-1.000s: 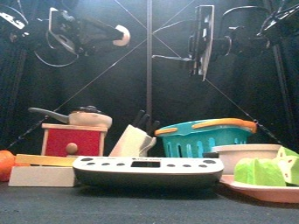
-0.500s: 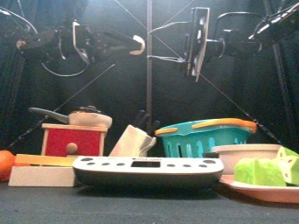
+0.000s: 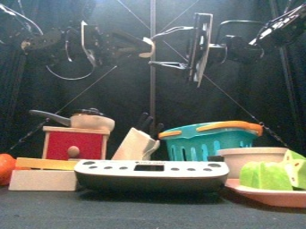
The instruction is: Hand over egg half
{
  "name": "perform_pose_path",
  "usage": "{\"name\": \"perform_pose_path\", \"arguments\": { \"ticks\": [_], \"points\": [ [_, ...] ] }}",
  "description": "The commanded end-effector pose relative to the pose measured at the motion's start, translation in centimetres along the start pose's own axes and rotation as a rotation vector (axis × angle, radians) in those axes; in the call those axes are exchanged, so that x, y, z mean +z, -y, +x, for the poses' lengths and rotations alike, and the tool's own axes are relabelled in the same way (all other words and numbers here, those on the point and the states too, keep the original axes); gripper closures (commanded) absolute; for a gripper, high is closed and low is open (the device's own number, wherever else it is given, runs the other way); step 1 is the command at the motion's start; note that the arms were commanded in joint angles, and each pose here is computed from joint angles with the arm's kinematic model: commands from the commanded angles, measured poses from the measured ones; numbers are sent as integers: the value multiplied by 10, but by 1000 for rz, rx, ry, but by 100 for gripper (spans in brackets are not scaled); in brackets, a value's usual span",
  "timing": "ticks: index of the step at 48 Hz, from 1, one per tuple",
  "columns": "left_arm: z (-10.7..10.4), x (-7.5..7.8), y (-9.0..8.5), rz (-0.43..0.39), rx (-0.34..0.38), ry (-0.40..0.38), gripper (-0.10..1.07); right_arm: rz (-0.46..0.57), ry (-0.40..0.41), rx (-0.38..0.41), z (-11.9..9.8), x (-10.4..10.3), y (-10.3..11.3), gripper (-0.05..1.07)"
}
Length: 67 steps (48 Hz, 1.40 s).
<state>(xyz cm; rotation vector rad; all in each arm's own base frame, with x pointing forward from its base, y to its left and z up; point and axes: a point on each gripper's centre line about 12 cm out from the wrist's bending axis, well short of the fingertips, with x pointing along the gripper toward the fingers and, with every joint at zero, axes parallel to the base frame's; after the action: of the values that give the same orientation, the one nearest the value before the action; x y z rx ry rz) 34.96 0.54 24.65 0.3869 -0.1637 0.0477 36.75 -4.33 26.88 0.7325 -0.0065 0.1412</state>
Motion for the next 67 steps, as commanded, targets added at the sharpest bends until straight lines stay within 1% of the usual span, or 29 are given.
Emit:
{"name": "perform_pose_path", "arguments": {
  "ticks": [1,6,13,28,67],
  "points": [
    [4,8,-5,2,24,45,24,-23,43,55,-1,14,-14,15],
    [5,9,-6,2,33,63,24,-22,53,84,0,14,-16,14],
    [6,6,-5,4,36,73,24,-18,72,118,0,17,-18,14],
    [7,7,-6,4,48,97,24,-8,70,100,4,16,-10,14],
    [7,3,-5,4,44,85,24,-25,67,112,17,20,-8,16]
  ]
}}
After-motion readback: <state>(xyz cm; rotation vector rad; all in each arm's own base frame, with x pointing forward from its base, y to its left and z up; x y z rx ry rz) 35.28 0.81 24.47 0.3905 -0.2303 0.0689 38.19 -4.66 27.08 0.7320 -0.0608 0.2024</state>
